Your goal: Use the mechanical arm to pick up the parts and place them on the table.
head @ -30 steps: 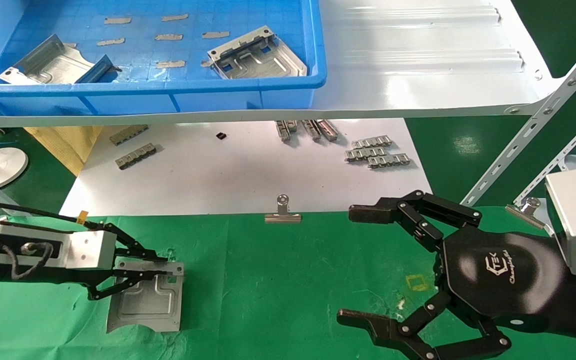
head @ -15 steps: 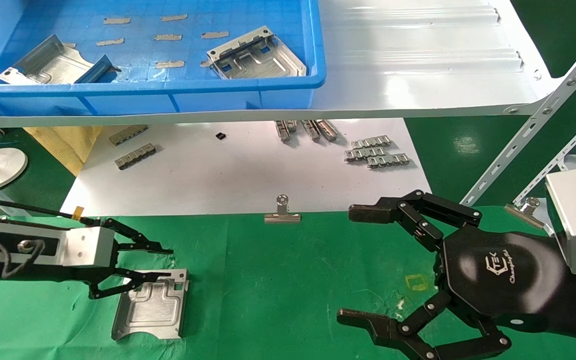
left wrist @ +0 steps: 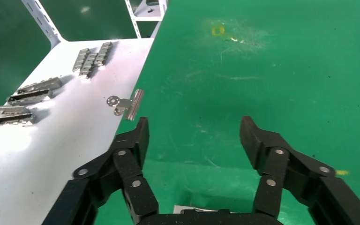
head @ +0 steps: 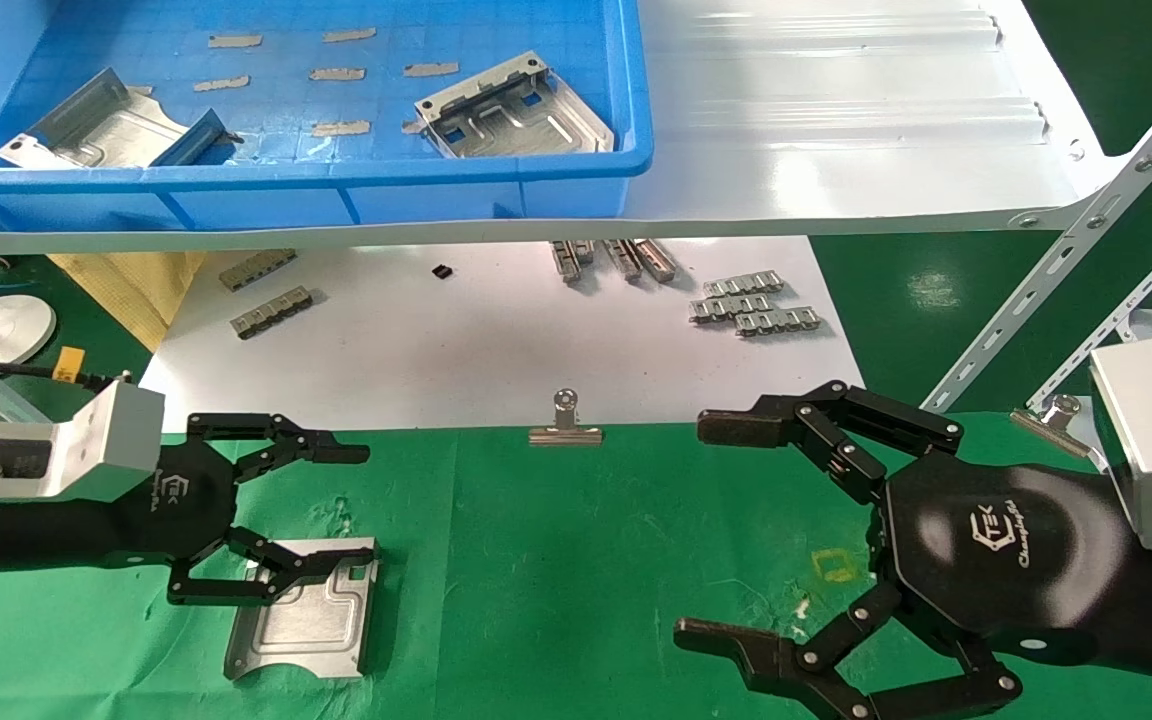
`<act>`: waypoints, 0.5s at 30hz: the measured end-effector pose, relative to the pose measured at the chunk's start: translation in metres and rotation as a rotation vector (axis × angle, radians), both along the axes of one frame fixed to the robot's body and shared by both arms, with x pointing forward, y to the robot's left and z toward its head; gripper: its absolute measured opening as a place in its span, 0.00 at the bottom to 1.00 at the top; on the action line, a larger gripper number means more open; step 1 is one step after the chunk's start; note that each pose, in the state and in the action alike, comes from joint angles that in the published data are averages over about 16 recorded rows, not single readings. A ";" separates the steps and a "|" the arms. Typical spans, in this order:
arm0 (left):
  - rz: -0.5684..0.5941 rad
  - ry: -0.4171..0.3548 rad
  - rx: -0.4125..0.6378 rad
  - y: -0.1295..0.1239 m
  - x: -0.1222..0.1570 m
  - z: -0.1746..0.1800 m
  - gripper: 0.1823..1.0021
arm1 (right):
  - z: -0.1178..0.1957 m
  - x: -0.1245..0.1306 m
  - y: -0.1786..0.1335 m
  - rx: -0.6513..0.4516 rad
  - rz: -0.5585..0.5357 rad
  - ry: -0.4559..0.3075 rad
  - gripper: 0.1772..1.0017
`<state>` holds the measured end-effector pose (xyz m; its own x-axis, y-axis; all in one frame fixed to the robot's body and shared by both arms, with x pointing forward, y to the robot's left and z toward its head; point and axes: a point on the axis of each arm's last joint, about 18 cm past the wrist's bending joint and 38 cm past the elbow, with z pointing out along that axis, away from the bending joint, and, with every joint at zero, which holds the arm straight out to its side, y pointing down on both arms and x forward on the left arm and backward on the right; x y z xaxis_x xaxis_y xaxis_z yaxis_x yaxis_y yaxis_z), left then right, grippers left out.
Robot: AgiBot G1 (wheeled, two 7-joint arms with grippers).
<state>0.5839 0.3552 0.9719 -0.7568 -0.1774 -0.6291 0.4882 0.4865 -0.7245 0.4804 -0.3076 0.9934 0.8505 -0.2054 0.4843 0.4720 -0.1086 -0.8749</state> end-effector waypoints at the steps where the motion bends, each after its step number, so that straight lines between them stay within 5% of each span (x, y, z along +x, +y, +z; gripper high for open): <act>1: -0.001 0.001 -0.004 0.000 0.000 0.000 0.54 | 0.000 0.000 0.000 0.000 0.000 0.000 1.00; 15: -0.032 0.014 -0.054 -0.011 -0.007 0.000 0.87 | 0.000 0.000 0.000 0.000 0.000 0.000 1.00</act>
